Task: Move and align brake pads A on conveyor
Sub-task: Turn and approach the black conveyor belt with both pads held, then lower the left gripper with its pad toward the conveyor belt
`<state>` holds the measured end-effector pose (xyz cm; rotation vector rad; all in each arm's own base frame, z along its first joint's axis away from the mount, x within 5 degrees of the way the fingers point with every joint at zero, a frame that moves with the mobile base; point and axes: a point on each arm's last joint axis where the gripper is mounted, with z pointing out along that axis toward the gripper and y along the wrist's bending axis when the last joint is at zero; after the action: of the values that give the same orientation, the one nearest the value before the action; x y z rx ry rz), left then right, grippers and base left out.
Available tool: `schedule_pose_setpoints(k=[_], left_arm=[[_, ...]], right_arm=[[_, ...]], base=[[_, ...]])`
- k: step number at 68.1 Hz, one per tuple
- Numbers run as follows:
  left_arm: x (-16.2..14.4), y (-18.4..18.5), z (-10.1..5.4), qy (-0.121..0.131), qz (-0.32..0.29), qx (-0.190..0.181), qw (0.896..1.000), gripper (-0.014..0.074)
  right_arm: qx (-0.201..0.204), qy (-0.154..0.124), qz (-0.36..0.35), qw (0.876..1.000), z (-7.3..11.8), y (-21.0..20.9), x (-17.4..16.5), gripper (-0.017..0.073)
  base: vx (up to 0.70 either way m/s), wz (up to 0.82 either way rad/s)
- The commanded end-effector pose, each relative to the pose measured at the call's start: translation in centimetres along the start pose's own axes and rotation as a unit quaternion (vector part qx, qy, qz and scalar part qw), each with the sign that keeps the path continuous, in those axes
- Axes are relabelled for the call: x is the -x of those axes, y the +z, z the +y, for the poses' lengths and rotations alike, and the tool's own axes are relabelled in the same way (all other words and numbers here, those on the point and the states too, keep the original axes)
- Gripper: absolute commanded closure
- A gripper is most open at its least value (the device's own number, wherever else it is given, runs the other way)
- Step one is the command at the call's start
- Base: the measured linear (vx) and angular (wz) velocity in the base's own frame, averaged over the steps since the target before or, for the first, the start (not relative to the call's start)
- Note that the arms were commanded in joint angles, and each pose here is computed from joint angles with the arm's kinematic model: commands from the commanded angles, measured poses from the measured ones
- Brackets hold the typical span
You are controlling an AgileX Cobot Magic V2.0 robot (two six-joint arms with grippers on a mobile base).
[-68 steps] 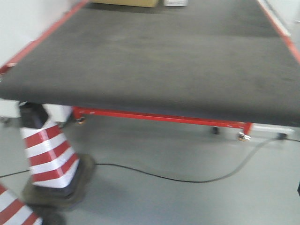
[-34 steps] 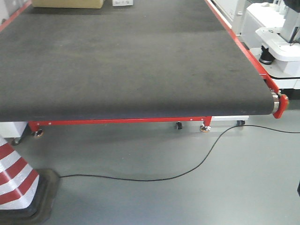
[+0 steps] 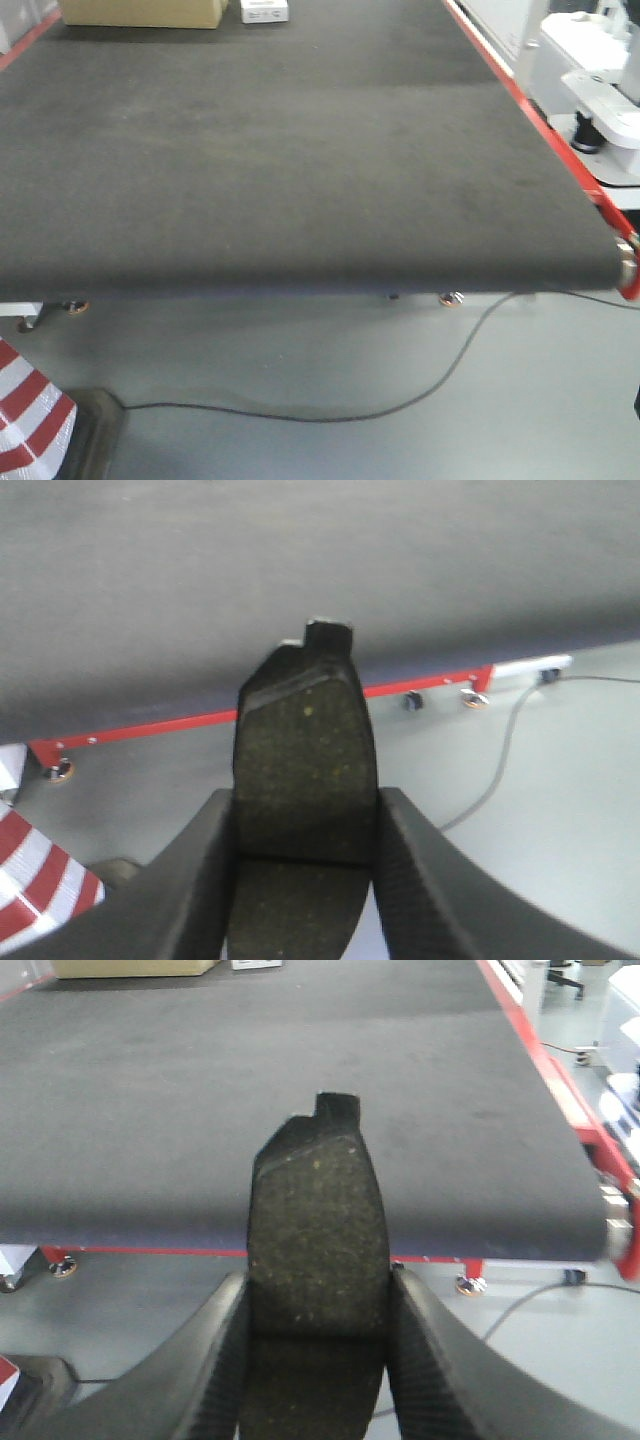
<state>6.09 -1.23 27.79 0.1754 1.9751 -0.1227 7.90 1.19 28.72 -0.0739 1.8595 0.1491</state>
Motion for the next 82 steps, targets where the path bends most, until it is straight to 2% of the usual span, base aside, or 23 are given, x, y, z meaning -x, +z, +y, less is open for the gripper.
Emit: schedule_pose_setpoints(k=[1, 34, 82], left_arm=[[1.61, -0.43, 0.0, -0.008, -0.057, 0.0, 0.998, 0.06], [1.61, -0.43, 0.0, -0.008, -0.057, 0.0, 0.998, 0.06], [1.61, -0.43, 0.0, -0.008, -0.057, 0.0, 0.998, 0.06]], right_arm=[[-0.002, -0.007, -0.062, 0.998, 0.03, -0.31, 1.87, 0.0566], [-0.002, -0.007, -0.062, 0.998, 0.03, -0.31, 1.87, 0.0566], [-0.002, -0.007, -0.062, 0.998, 0.03, -0.31, 1.87, 0.0566]], base=[[0.32, 0.19], [0.37, 0.14], [0.31, -0.06]])
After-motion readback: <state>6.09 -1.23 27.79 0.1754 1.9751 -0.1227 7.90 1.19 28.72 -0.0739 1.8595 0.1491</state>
